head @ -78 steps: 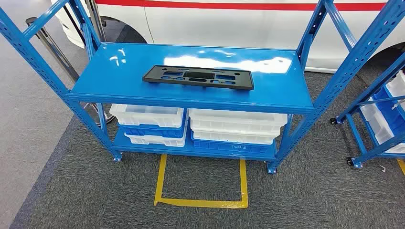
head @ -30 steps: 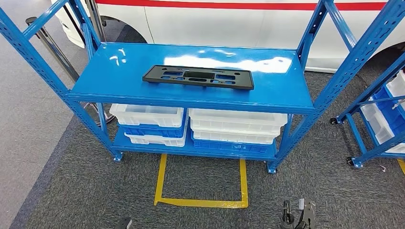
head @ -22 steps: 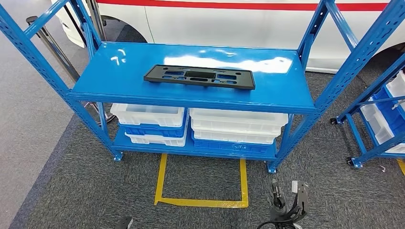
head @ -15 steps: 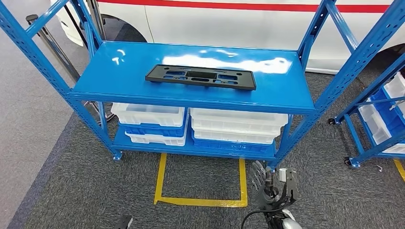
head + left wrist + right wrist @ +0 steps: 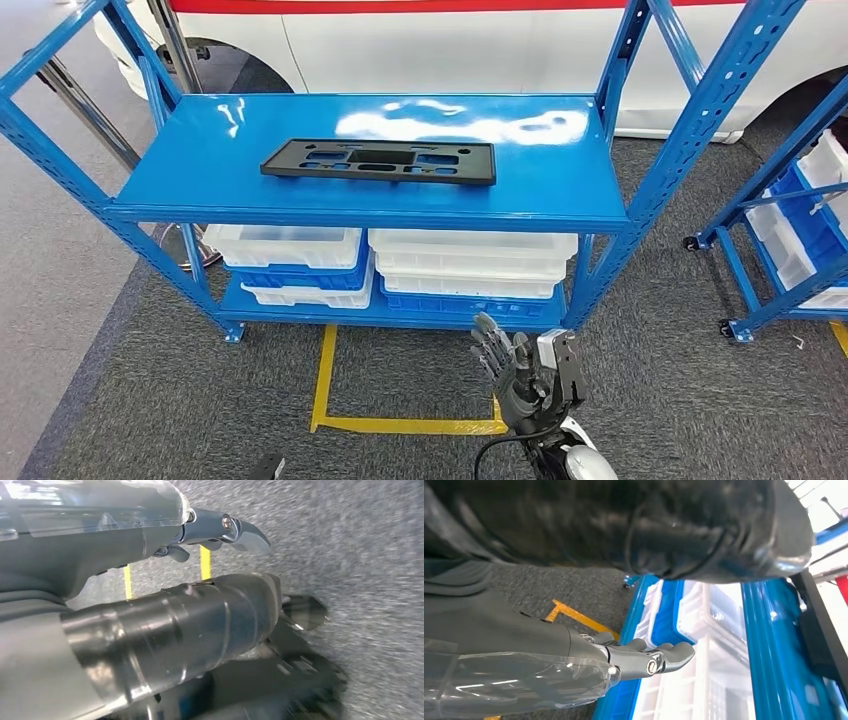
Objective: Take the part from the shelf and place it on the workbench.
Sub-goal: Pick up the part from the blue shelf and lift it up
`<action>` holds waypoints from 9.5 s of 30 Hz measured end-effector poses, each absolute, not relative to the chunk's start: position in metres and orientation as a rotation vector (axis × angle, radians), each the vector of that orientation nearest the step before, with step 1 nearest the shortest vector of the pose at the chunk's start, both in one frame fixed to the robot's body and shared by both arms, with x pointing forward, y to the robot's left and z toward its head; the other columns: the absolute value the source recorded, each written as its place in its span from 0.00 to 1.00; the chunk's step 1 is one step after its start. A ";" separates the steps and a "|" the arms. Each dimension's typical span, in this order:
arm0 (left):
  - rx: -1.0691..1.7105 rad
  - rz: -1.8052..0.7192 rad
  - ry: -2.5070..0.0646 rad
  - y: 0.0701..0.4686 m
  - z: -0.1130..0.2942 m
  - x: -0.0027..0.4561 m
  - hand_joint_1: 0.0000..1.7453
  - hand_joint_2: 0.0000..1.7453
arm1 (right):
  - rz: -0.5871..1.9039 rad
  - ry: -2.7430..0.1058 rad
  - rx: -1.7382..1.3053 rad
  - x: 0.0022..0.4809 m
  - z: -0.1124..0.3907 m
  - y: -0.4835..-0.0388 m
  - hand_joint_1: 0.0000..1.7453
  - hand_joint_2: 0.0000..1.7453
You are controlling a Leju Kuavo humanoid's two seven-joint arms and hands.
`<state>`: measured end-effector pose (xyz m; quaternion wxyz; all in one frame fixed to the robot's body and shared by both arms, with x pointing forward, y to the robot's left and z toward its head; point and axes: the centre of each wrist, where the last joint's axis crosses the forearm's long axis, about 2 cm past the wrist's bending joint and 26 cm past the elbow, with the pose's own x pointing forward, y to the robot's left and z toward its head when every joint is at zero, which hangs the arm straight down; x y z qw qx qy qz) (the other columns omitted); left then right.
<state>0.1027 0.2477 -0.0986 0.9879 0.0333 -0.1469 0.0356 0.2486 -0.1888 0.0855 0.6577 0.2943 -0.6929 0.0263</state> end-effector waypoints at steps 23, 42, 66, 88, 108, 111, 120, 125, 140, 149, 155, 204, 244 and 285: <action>0.049 0.053 -0.297 0.240 -0.095 0.114 0.00 0.00 | 0.331 -1.729 1.038 0.241 0.115 -0.181 0.00 0.00; 0.051 0.035 -0.302 0.236 -0.091 0.128 0.00 0.00 | 0.384 -1.701 1.346 0.245 0.131 -0.180 0.00 0.50; 0.031 0.026 -0.301 0.231 -0.089 0.133 0.00 0.00 | 0.418 -1.662 1.416 0.248 0.131 -0.183 0.00 0.00; 0.025 0.027 -0.314 0.229 -0.088 0.138 0.00 0.00 | 0.426 -1.647 1.427 0.249 0.126 -0.186 0.00 0.00; 0.024 0.027 -0.317 0.229 -0.087 0.138 0.00 0.00 | 0.427 -1.645 1.429 0.249 0.125 -0.186 0.00 0.00; 0.023 0.027 -0.316 0.229 -0.088 0.137 0.00 0.00 | 0.426 -1.641 1.428 0.249 0.124 -0.187 0.00 0.00; 0.023 0.023 -0.323 0.229 -0.087 0.139 0.00 0.00 | 0.436 -1.640 1.440 0.249 0.124 -0.187 0.00 0.00; 0.023 0.022 -0.317 0.229 -0.088 0.135 0.00 0.00 | 0.435 -1.638 1.439 0.249 0.124 -0.187 0.00 0.00; 0.023 0.022 -0.318 0.229 -0.088 0.136 0.00 0.00 | 0.434 -1.638 1.439 0.249 0.123 -0.187 0.00 0.00; 0.025 0.022 -0.323 0.228 -0.088 0.137 0.00 0.00 | 0.438 -1.634 1.436 0.249 0.123 -0.187 0.00 1.00; 0.025 0.031 -0.321 0.229 -0.089 0.133 0.00 0.00 | 0.495 -1.681 1.246 0.252 0.121 -0.187 0.00 1.00; 0.094 0.146 -0.323 0.248 -0.102 0.087 0.00 0.00 | 1.543 -2.004 -0.625 0.300 0.140 -0.204 0.00 1.00; 0.092 0.157 -0.333 0.249 -0.102 0.089 0.00 0.00 | 1.580 -1.952 -0.649 0.304 0.136 -0.211 0.00 1.00; 0.079 0.107 -0.366 0.254 -0.093 0.130 0.00 0.00 | 1.747 -1.770 -0.367 0.383 0.171 -0.171 1.00 1.00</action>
